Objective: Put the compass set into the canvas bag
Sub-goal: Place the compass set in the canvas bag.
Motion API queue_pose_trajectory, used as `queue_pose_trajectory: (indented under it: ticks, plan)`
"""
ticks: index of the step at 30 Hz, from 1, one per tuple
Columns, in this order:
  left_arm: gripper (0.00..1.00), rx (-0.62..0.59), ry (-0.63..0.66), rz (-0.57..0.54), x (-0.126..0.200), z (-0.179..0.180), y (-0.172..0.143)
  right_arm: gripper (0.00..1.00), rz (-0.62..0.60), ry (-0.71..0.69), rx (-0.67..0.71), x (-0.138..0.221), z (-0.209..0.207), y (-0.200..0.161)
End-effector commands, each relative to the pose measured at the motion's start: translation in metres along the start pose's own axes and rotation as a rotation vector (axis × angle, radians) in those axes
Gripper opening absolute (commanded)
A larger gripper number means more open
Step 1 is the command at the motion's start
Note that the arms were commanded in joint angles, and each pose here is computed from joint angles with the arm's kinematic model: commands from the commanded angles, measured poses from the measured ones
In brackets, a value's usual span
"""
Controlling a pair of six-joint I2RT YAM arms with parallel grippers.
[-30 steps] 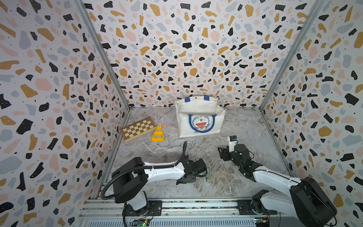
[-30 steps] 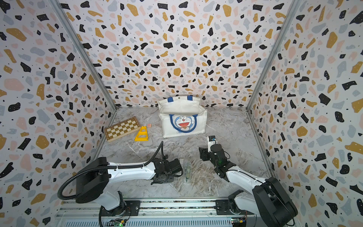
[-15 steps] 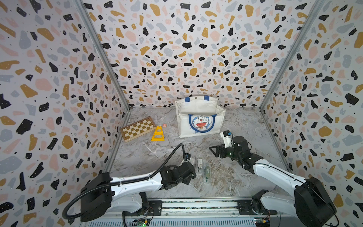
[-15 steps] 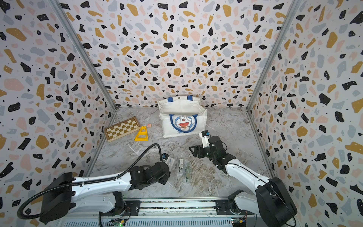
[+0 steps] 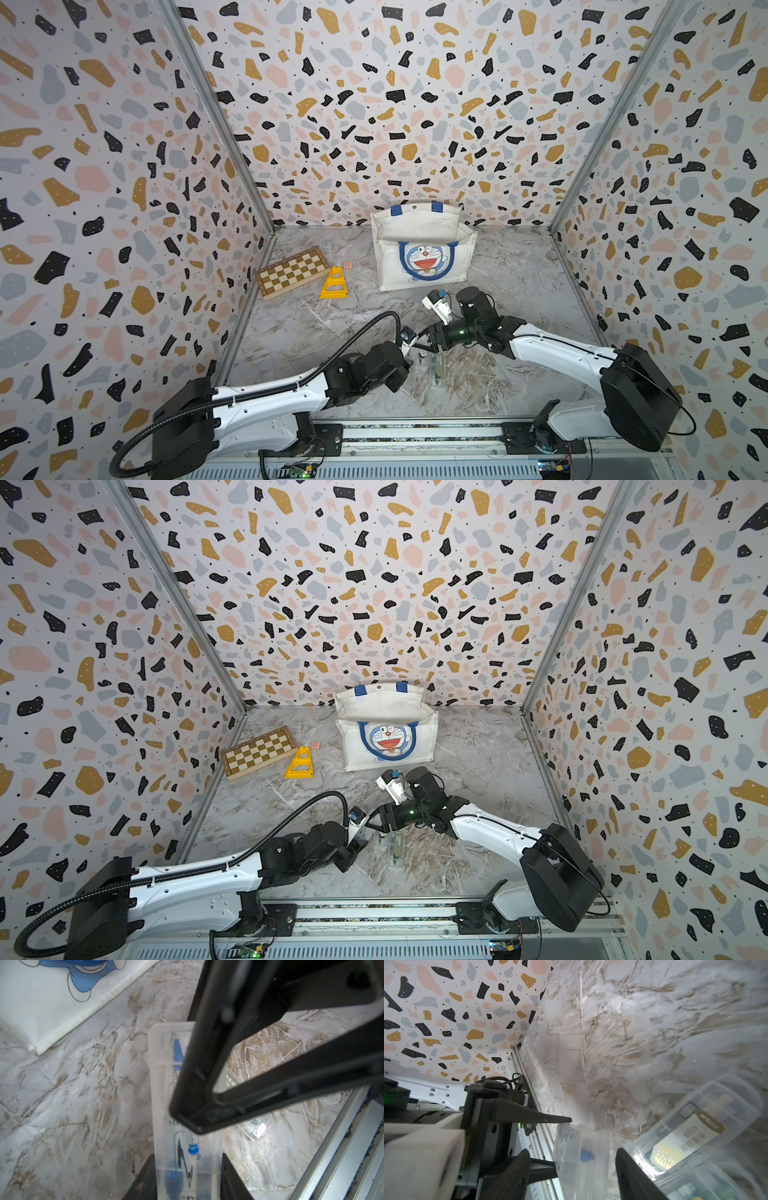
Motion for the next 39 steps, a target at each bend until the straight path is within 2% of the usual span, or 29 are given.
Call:
queue_pose_trajectory:
  ticks: [1,6,9,13,15,16,19,21,26,31,39]
  plan:
    - [0.08,-0.014,-0.007,-0.057,0.0,-0.003,0.009,0.58,0.019,0.032,-0.012,-0.001,0.005,0.004]
    - [0.08,-0.013,0.02,-0.056,-0.001,0.0,0.009,0.42,0.016,0.004,-0.022,-0.004,0.0,0.004]
    - [0.09,0.004,0.084,-0.045,-0.004,0.006,0.007,0.33,0.021,-0.005,-0.028,-0.006,-0.001,0.004]
    - [0.14,0.003,0.093,-0.036,-0.009,0.006,0.006,0.16,0.013,-0.03,-0.016,-0.006,-0.003,0.006]
    - [0.16,0.001,0.092,-0.036,-0.01,0.005,0.008,0.14,0.007,-0.052,-0.007,-0.005,-0.004,0.006]
    - [0.21,0.001,0.094,-0.035,-0.01,0.004,0.009,0.13,0.0,-0.07,0.002,-0.004,-0.005,0.006]
    - [0.52,0.017,0.137,-0.033,-0.007,0.007,0.014,0.06,-0.023,-0.164,0.027,0.001,-0.012,0.006]
    - [0.59,0.032,0.176,-0.024,-0.004,0.009,0.018,0.0,-0.049,-0.229,0.029,0.005,-0.017,0.007]
    - [0.65,0.12,0.219,-0.044,0.011,0.013,0.028,0.0,-0.143,-0.293,0.022,0.016,-0.012,0.011]
    - [0.7,0.219,0.123,-0.105,0.026,0.008,0.036,0.0,-0.158,-0.42,0.035,0.034,-0.009,0.023]
    - [0.74,0.27,0.014,-0.115,0.034,0.013,0.041,0.0,-0.194,-0.648,0.13,0.08,0.008,0.05]
Point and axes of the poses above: each gripper's point midway between its finger pads, its own x axis back along the fingers, its own z axis along the line the jaws close on, y = z × x, the point moved 7 cm from there along x, back along the fingers, and after that the axes turned 11 degrees about x, right-handed, at the moved point
